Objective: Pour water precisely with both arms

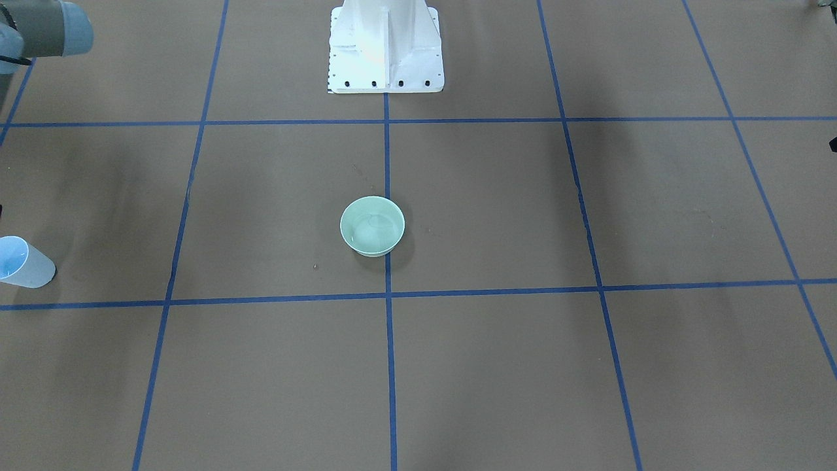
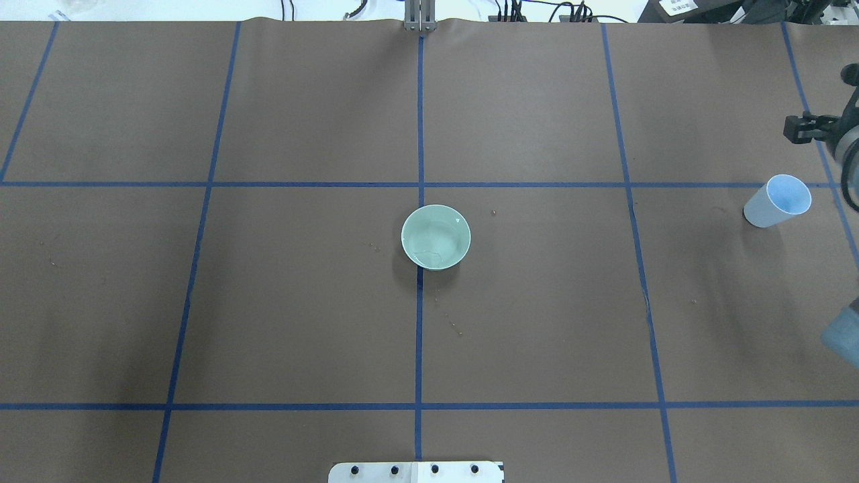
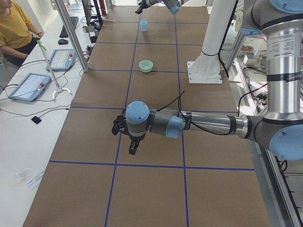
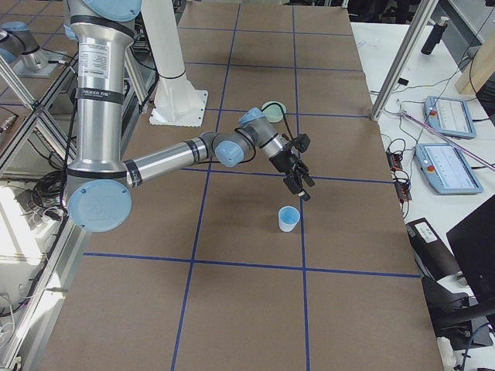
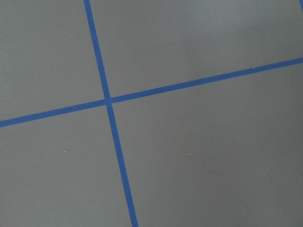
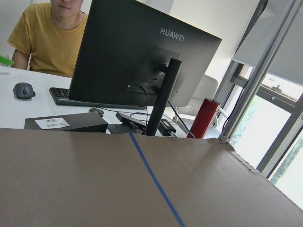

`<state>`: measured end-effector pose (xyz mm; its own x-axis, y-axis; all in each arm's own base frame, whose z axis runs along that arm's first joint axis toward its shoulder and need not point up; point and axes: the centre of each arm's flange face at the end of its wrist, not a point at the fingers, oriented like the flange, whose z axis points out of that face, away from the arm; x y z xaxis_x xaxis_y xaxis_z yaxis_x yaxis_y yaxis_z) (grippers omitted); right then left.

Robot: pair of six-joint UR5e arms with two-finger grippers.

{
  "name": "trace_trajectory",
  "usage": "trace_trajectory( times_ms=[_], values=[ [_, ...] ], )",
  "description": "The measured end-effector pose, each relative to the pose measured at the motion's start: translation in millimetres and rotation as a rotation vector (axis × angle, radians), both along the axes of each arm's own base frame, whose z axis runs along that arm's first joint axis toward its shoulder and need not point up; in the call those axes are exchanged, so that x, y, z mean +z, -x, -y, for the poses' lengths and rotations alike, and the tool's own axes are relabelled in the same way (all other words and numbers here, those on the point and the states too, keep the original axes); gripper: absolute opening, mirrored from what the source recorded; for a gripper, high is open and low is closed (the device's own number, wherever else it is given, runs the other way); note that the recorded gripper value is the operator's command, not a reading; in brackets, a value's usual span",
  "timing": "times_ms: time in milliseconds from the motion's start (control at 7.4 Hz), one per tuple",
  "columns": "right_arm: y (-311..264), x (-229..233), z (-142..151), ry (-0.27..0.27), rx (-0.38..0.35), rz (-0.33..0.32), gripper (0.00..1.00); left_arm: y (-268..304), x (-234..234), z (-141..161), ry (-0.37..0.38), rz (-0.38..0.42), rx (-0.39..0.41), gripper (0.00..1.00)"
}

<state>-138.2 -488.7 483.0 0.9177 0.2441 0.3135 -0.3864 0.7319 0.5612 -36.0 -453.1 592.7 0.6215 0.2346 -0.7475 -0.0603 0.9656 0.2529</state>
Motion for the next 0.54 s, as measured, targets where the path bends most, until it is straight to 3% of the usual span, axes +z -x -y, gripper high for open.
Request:
trace_trajectory(
  times_ms=[270,541],
  values=[
    [-83.1,3.0,20.6,0.079,-0.203,0.062,1.00,0.0,-12.9,9.2,0.001,-0.003,-0.024,0.99],
    [-156.5,35.3,25.7,0.122,-0.388,0.115,1.00,-2.3,-44.5,32.9,0.005,-0.016,-0.077,0.99]
  ],
)
